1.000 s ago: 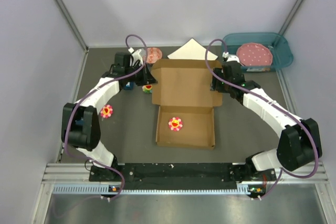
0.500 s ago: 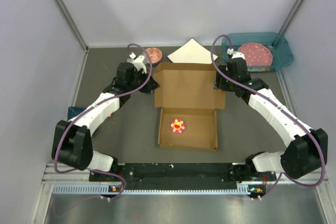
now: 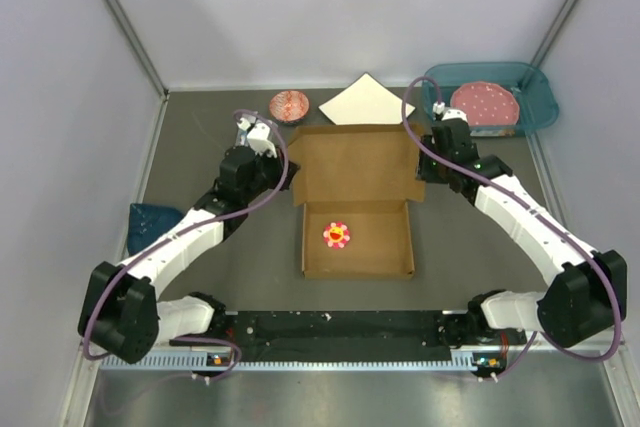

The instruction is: Fold the paper box

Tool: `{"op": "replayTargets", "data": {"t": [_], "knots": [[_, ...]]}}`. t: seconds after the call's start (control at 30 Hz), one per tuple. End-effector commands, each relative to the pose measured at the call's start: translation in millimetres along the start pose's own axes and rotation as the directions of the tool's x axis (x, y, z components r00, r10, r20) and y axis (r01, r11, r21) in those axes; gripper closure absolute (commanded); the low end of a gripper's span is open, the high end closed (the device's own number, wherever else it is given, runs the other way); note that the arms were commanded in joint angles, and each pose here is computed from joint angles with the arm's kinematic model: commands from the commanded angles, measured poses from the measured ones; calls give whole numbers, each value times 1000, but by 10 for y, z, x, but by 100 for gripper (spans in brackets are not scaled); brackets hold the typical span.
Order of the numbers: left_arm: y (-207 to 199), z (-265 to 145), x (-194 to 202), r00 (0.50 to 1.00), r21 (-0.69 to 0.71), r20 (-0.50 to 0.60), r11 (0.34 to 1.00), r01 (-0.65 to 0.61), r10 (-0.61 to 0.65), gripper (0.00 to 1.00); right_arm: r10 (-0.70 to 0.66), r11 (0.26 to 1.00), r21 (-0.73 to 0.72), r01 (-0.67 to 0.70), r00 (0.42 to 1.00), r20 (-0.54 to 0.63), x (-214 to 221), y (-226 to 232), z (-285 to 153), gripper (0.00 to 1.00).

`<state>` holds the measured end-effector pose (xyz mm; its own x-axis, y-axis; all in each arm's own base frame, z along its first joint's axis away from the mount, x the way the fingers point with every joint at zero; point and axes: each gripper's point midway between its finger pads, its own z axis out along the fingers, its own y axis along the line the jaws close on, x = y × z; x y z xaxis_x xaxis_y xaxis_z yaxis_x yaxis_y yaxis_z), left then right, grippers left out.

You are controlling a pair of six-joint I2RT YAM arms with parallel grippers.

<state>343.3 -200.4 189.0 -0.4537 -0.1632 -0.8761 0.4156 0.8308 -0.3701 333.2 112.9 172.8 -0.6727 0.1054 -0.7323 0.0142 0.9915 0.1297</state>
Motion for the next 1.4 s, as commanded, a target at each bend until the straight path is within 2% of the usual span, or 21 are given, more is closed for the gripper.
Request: {"op": "replayTargets", "data": {"t": [0.0, 0.2, 0.4, 0.53, 0.77, 0.8, 0.83, 0.9, 0.93, 0.97, 1.1, 1.13, 1.37], "knots": [[-77, -46, -187, 990, -18, 140, 1000, -10, 12, 100, 9, 998, -56, -5, 998, 66, -152, 100, -134, 62], [-162, -88, -147, 974, -38, 218, 998, -57, 64, 100, -16, 998, -62, 21, 996, 83, -234, 130, -162, 60], [-114, -158, -154, 960, -73, 265, 995, -75, 91, 100, -31, 998, -57, 36, 996, 86, -265, 122, -182, 62], [-102, -199, -171, 954, -90, 285, 993, -71, 94, 100, -29, 996, -78, 35, 997, 72, -209, 153, -175, 84], [-138, -219, -149, 950, -83, 295, 993, -82, 103, 100, -31, 994, -105, 39, 997, 76, -134, 216, -216, 91], [-140, -222, -152, 949, -83, 295, 992, -94, 115, 100, -23, 995, -96, 31, 996, 85, -147, 196, -233, 90], [-168, -216, -147, 949, -70, 290, 992, -110, 125, 100, -17, 995, -97, 27, 995, 103, -175, 184, -289, 77], [-191, -197, -169, 946, -67, 279, 986, -155, 168, 100, -17, 997, -78, 27, 991, 132, -203, 122, -342, 61], [-203, -184, -175, 945, -64, 272, 984, -168, 179, 100, -14, 997, -72, 25, 987, 161, -252, 96, -400, 47], [-227, -164, -227, 945, -64, 270, 982, -176, 187, 100, -22, 998, -61, 32, 986, 168, -262, 72, -409, 44], [-319, -96, -210, 944, -20, 190, 962, -271, 269, 100, -68, 997, -16, 72, 983, 170, -254, -27, -410, 39], [-303, -70, -126, 950, -13, 142, 960, -279, 278, 100, -68, 997, -17, 72, 983, 168, -246, -29, -403, 38], [-391, 11, -105, 952, 71, 62, 950, -303, 299, 100, -63, 998, -7, 64, 989, 136, -148, -51, -272, 39]]}}
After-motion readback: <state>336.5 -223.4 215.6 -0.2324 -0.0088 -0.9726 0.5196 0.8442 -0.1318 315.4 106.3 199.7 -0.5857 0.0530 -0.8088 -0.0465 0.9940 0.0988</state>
